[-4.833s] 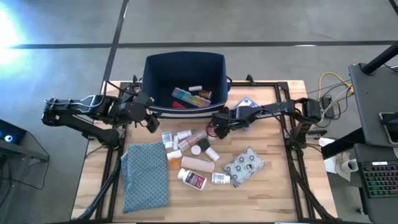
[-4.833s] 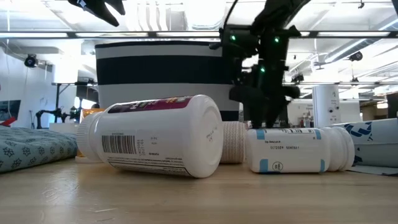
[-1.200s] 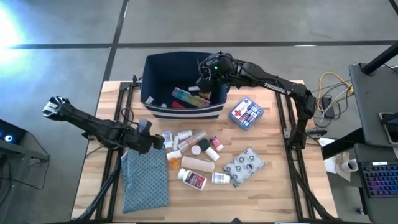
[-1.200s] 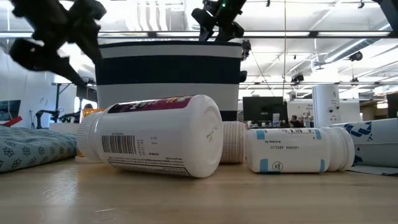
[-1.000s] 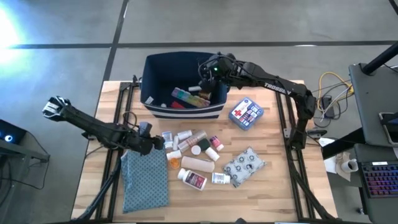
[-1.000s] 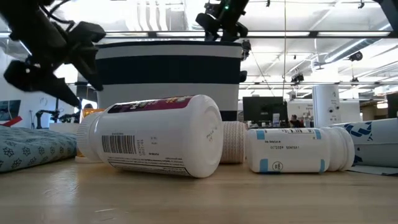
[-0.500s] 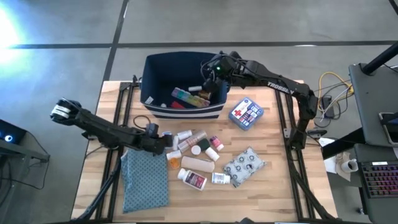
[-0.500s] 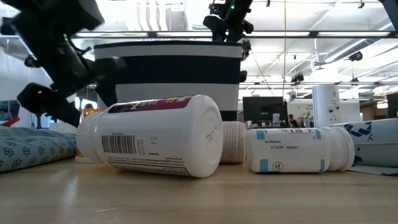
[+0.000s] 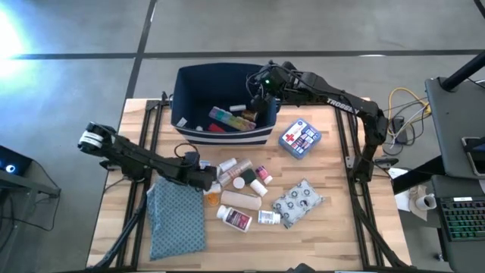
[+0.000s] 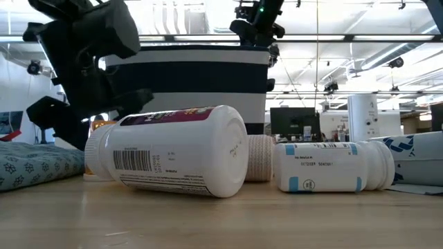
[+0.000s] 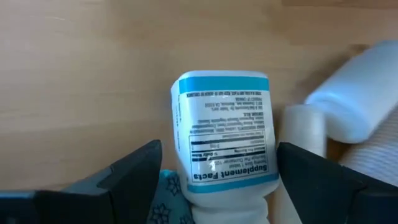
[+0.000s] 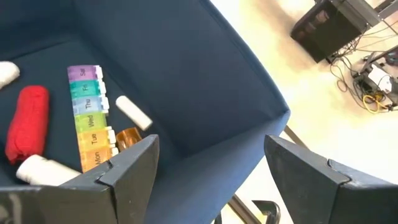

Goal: Pick & place medical supplies in basket/bin
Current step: Put the medium white pill bottle into the blue bin

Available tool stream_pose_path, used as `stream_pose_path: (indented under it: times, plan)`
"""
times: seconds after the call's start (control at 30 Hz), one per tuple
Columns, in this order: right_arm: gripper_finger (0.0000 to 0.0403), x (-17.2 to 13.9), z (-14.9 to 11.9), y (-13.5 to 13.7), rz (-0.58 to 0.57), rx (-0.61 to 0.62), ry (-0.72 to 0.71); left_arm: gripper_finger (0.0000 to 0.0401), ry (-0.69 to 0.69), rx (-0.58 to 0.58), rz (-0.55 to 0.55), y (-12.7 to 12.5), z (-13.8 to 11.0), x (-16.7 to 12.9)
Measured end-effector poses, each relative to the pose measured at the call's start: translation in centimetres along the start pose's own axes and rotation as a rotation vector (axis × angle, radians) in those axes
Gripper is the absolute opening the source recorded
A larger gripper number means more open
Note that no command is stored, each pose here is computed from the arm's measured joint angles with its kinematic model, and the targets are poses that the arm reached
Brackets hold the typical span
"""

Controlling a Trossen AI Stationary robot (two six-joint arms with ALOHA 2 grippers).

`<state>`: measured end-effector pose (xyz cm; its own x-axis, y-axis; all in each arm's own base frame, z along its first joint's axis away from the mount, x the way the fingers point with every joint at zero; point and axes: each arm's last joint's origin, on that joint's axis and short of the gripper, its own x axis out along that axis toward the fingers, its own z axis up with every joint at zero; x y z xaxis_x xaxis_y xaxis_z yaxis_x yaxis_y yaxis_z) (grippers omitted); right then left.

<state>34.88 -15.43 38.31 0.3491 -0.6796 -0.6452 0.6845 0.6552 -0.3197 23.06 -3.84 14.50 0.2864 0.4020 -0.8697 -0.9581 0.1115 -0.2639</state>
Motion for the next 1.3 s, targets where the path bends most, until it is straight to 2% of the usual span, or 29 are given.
stream_pose_path:
  times: [0.13, 0.33, 0.43, 0.67, 0.93, 1.07, 1.17, 1.2, 1.3]
  plan:
    - [0.0283, 0.0, 0.0, 0.0, 0.000, -0.006, 0.005, 0.0276, -0.006, 0.025, 0.048, 0.7, 0.2, -0.1]
    - [0.0283, 0.0, 0.0, 0.0, 0.000, 0.010, 0.004, 0.0220, -0.010, 0.059, 0.117, 1.7, 0.5, -0.6]
    - [0.0283, 0.0, 0.0, 0.0, 0.000, 0.012, 0.004, 0.0207, -0.006, 0.041, 0.083, 1.7, 0.9, -1.3]
    - [0.0281, -0.3, 0.2, -0.1, 0.005, 0.026, -0.019, 0.0207, 0.007, 0.013, 0.003, 2.4, 2.1, -4.0]
    - [0.0267, -2.1, 0.9, -1.3, 0.008, 0.077, -0.106, 0.0207, 0.066, 0.006, -0.306, 2.5, 4.4, -10.8]
    - [0.0263, -2.6, 1.0, -2.2, 0.000, 0.100, -0.127, 0.0207, 0.048, 0.102, -0.529, 2.2, 6.2, -14.9]
    - [0.0263, -2.5, 1.0, -2.7, -0.010, 0.110, -0.127, 0.0211, -0.053, 0.234, -0.756, 1.5, 8.0, -18.5]
    - [0.0263, -2.5, 1.0, -2.8, -0.013, 0.112, -0.126, 0.0212, -0.107, 0.263, -0.800, 1.4, 8.6, -19.5]
    - [0.0262, -2.3, 1.0, -3.2, -0.020, 0.119, -0.123, 0.0214, -0.311, 0.281, -0.779, 1.4, 10.7, -21.5]
